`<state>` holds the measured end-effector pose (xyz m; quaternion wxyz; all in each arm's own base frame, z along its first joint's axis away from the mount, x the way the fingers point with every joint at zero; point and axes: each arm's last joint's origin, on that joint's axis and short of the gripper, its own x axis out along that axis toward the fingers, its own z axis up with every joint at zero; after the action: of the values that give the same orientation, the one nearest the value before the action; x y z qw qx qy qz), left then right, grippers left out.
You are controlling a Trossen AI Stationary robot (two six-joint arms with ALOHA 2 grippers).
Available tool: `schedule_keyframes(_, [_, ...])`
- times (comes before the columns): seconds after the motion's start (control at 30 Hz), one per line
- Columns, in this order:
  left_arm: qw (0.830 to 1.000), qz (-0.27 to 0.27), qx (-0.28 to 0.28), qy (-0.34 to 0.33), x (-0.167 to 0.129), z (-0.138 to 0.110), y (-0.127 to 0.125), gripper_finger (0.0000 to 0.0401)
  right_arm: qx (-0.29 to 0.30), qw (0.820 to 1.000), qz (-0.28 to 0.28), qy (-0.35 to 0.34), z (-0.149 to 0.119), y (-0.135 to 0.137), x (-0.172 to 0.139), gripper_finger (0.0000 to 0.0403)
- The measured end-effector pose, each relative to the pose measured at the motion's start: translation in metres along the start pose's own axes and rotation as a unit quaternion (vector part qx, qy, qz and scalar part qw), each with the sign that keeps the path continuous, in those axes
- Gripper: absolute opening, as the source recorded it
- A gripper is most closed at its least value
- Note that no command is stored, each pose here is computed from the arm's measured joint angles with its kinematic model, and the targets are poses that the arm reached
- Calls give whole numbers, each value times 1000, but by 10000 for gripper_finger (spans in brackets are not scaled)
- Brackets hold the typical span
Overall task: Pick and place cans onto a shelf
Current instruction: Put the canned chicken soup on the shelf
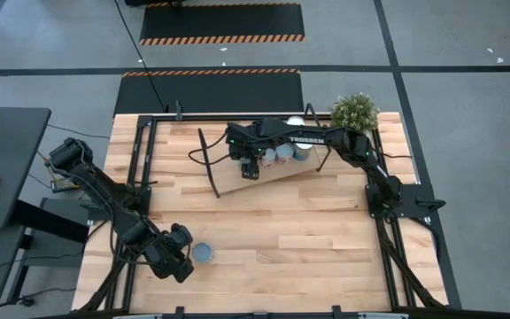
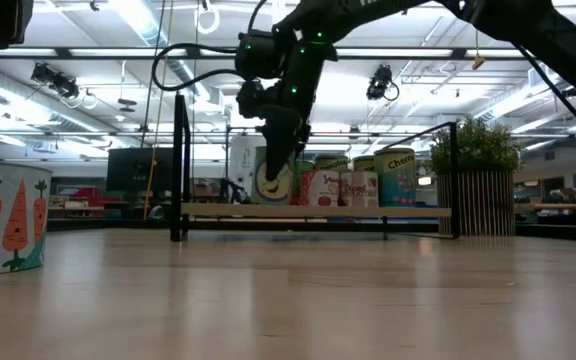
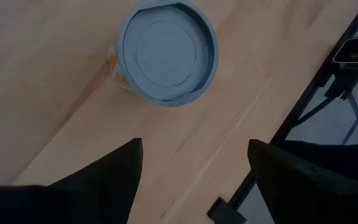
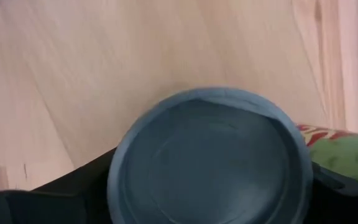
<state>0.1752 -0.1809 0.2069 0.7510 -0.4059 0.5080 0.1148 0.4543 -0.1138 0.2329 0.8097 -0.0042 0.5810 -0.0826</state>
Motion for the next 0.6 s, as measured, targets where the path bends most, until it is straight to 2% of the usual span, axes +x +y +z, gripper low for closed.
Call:
schedule_keyframes(0.3, [1000,-1,0,0,0,0,0,295,-14,998,-46,39,-5,-1,-5,391])
schedule_keyframes(0.47, [1000,-1,0,3,0,0,0,295,-17,998,-38,52,-8,5,-11,398])
schedule_keyframes(0.6, [998,15,3,54,0,-3,3,295,-24,999,-32,29,-6,13,-29,399])
